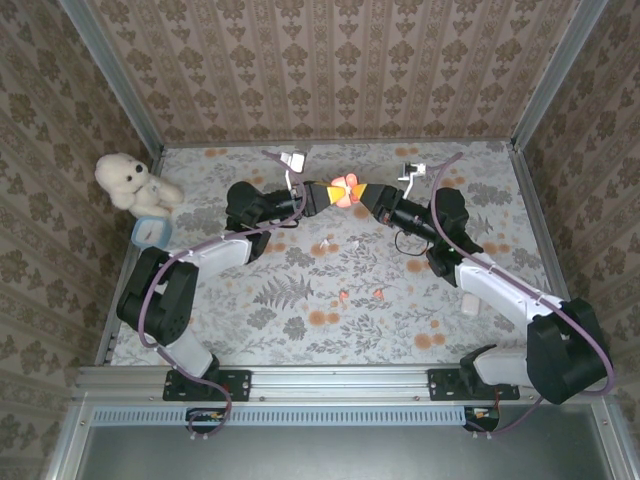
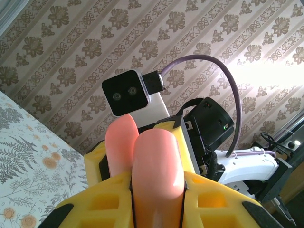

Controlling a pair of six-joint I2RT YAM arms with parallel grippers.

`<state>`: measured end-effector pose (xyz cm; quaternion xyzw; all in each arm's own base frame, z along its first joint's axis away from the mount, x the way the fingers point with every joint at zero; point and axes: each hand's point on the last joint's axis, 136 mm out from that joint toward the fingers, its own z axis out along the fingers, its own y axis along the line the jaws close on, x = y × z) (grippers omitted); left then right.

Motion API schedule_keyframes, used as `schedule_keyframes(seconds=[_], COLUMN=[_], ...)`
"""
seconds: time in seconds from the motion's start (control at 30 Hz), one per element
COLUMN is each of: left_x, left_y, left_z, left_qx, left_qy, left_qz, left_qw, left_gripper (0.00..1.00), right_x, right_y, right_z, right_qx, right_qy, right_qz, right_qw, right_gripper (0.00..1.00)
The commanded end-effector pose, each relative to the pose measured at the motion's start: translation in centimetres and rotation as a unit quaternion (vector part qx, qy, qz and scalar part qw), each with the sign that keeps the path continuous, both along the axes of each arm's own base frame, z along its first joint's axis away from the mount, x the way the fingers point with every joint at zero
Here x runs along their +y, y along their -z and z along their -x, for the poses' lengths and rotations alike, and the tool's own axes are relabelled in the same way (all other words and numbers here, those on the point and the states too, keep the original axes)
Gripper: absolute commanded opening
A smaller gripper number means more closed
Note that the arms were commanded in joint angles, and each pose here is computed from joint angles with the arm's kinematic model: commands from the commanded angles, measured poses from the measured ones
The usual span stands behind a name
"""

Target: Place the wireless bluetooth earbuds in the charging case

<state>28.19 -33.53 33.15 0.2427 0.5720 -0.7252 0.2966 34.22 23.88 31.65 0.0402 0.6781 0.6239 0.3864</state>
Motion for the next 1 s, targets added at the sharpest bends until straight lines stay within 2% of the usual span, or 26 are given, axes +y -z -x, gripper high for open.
schedule_keyframes(seconds=[0.0, 0.27, 0.43, 0.63, 0.8, 0.97], left_x=[-0.2, -0.1, -0.1, -0.1, 0.0, -0.1], left_y=[-1.5, -1.6, -1.7, -1.8, -1.9, -1.9], left_z=[0.3, -0.2, -0.4, -0.6, -0.7, -0.8], left_qx=[-0.03, -0.028, -0.028, -0.027, -0.029, -0.028], left_qy=[0.002, -0.009, -0.015, -0.019, -0.021, -0.023], left_qz=[0.019, 0.022, 0.023, 0.023, 0.022, 0.022], left_qw=[0.999, 0.999, 0.999, 0.999, 0.999, 0.999], left_gripper=[0.0, 0.0, 0.0, 0.0, 0.0, 0.0], right_x=[0.7, 0.9, 0.5, 0.2, 0.2, 0.1], right_y=[-2.3, -1.7, -1.0, -0.6, -0.4, -0.4], right_z=[0.4, 0.9, 1.4, 1.8, 1.9, 1.9], right_qx=[-0.034, -0.031, -0.026, -0.026, -0.024, -0.024], right_qy=[-0.019, -0.026, -0.02, -0.017, -0.018, -0.017], right_qz=[-0.016, -0.014, -0.009, -0.004, -0.003, -0.003], right_qw=[0.999, 0.999, 0.999, 1.0, 1.0, 1.0], right_gripper=[0.33, 0.31, 0.25, 0.28, 0.39, 0.35])
